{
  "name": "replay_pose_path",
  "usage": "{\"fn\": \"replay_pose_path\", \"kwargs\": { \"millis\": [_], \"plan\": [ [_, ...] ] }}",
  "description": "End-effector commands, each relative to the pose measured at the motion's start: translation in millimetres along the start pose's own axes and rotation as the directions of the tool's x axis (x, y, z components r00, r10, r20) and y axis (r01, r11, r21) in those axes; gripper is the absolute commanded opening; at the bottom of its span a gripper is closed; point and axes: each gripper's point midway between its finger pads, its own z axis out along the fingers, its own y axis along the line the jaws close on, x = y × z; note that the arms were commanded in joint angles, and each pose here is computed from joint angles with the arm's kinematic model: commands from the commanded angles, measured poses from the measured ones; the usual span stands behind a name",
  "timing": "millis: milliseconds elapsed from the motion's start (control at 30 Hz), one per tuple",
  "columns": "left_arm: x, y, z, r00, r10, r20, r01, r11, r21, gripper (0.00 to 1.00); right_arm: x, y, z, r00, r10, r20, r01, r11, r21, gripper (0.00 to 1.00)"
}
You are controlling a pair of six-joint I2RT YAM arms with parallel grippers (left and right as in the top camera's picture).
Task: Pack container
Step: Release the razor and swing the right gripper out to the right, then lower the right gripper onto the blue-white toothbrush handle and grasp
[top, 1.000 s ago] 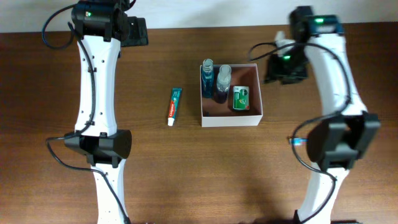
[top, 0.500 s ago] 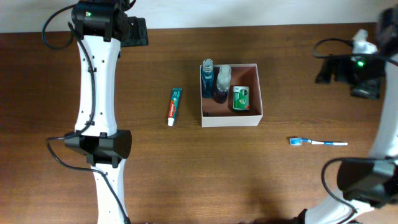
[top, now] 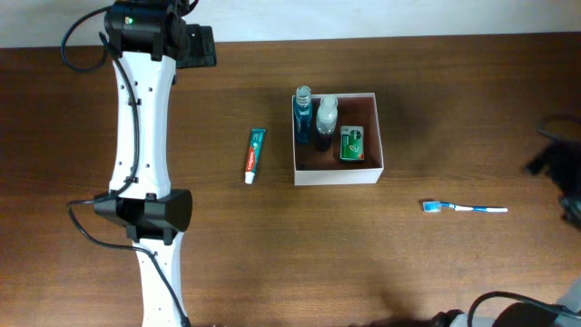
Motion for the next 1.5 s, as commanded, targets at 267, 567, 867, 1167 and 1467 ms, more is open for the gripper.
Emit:
{"fn": "replay_pose_path", "kwargs": {
  "millis": [267, 567, 867, 1167, 1467],
  "plan": [
    [-3.4, 1.3, -7.9, 1.0, -0.017, 0.019, 0.016, 1.0, 0.011, 1.0, 21.5, -57.8, 83.4, 0.888, 0.43, -0.164, -0.449, 0.887, -0.107, 0.99],
    [-3.3, 1.3, -7.9, 1.0, -0.016, 0.018, 0.016, 1.0, 0.011, 0.99, 18.3, -79.3, 111.2, 0.833, 0.55, -0.064, -0.55, 0.835, 0.029, 0.99],
    [-3.4, 1.3, -7.9, 1.0, -0.017, 0.019, 0.016, 1.0, 0.011, 0.99, 7.8, -25.8, 135.3, 0.889, 0.45, 0.087, -0.458, 0.881, 0.123, 0.99],
    [-3.4, 1.3, -7.9, 1.0, -0.017, 0.019, 0.016, 1.0, 0.011, 0.99, 17.1, -1.7, 192.0, 0.89, 0.455, 0.033, -0.451, 0.869, 0.204, 0.99],
    [-3.4, 1.3, -7.9, 1.0, -0.017, 0.019, 0.016, 1.0, 0.011, 0.99, 12.2, -13.2, 213.2, 0.89, 0.452, 0.053, -0.449, 0.854, 0.261, 0.99]
  ]
}}
